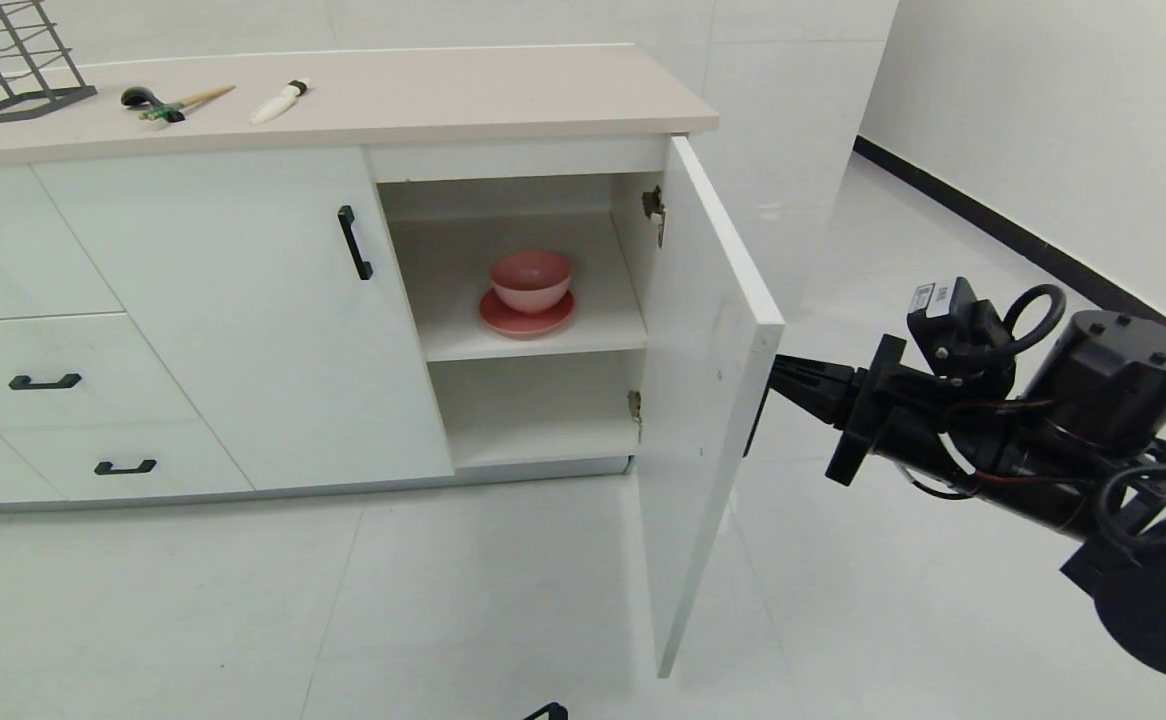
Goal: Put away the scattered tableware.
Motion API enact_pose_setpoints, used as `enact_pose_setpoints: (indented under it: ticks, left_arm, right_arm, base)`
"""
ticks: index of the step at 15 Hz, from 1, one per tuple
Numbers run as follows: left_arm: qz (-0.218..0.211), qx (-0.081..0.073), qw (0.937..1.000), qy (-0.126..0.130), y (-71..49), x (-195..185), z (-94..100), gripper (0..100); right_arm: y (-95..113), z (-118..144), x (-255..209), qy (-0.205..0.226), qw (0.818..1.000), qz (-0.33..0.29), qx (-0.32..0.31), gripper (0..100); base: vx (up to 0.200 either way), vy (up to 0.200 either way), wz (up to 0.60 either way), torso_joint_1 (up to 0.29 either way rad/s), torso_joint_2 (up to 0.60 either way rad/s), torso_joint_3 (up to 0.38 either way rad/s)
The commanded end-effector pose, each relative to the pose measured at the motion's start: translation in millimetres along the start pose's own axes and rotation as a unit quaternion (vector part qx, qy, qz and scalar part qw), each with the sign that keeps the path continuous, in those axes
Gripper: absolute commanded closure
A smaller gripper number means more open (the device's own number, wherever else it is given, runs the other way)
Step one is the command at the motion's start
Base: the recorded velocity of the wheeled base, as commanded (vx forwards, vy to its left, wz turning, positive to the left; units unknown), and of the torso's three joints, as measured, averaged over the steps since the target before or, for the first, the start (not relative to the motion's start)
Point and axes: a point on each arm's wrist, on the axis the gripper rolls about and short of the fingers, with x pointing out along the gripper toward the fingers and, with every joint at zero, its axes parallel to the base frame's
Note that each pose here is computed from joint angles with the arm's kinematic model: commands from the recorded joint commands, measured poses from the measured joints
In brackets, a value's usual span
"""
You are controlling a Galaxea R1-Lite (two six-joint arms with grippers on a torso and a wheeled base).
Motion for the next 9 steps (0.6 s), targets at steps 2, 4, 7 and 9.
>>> enact_pose_setpoints:
  ticks: [2, 4, 7, 9]
  left_arm:
    - [0.0, -0.001, 1.0, 0.001, 0.0, 0, 0.0, 0]
    - [0.0, -0.001, 1.0, 0.001, 0.0, 0, 0.0, 0]
    - [0.0, -0.001, 1.0, 0.001, 0.0, 0, 0.0, 0]
    - [0.0, -0.001, 1.0, 0.001, 0.0, 0, 0.0, 0]
  right_arm:
    - [6, -3, 17, -0.005, 1.0, 0.02, 0.001, 100]
    - [7, -3, 25, -0.01, 1.0, 0.029, -0.001, 100]
    - [15, 1, 38, -0.022, 0.999, 0.046, -0.004, 100]
    - [20, 0, 45, -0.024, 0.998, 0.058, -0.002, 100]
  base:
    - [0.0, 0.0, 0.0, 0.0, 0.0, 0.0]
    - [0.0, 0.0, 0.0, 0.0, 0.0, 0.0]
    - [0.0, 0.0, 0.0, 0.0, 0.0, 0.0]
    - [0.0, 0.0, 0.0, 0.0, 0.0, 0.0]
